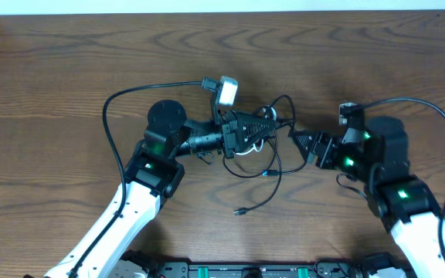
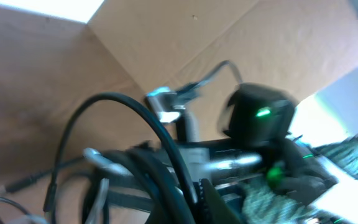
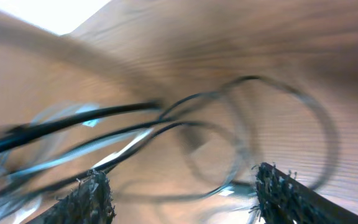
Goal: Untangle cables
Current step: 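Hold the bundle with the left gripper and grasp loops with the right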
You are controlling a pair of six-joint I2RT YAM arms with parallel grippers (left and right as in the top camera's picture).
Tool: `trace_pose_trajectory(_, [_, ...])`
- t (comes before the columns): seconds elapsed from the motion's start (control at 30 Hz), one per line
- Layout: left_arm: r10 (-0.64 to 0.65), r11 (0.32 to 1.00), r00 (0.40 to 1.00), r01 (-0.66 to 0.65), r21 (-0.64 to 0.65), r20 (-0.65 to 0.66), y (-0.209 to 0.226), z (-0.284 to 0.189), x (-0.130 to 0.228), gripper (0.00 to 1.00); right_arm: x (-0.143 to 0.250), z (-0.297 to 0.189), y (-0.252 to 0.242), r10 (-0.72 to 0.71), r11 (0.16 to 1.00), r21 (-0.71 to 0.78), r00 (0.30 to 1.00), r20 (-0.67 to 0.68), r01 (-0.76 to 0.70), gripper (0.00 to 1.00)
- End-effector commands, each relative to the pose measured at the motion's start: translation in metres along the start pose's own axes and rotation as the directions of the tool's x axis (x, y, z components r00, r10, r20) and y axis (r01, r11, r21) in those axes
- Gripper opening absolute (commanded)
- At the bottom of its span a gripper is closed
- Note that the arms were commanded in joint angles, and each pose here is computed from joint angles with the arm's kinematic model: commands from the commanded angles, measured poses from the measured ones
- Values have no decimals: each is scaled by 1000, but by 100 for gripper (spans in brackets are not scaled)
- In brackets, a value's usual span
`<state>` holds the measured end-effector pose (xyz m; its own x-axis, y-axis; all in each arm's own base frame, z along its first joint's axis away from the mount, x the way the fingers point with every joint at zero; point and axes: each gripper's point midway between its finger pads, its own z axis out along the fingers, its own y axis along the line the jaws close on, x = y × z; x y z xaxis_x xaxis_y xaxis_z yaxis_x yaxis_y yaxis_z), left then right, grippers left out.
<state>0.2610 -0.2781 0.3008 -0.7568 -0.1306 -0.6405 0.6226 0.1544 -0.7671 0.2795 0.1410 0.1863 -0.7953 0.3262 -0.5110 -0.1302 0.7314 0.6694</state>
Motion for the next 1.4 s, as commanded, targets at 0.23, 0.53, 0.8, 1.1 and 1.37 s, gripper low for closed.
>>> trace_pose_trajectory(0.23, [-100,850,992,128,-512,83,108,-27,18,24,19,-33,8,-34,999,2,999,-15,34,71])
trace_pose_trajectory(0.53, [-367,427,898,394,-814,243,201,-78,82,34,36,-26,-14,126,987,110,989,-77,-117,71])
trace_pose_trajectory(0.8, [-505,288,840,383,-878,200,237,-85,133,8,52,-7,-20,171,978,148,971,-166,-147,70])
trace_pose_trajectory(1.1, [-563,343,819,352,-871,110,245,-71,152,8,80,24,-22,297,947,211,910,-288,-242,67])
trace_pose_trajectory(1.37, [-308,820,919,125,-559,-246,198,-9,123,8,82,56,-11,427,903,189,848,-313,-385,55])
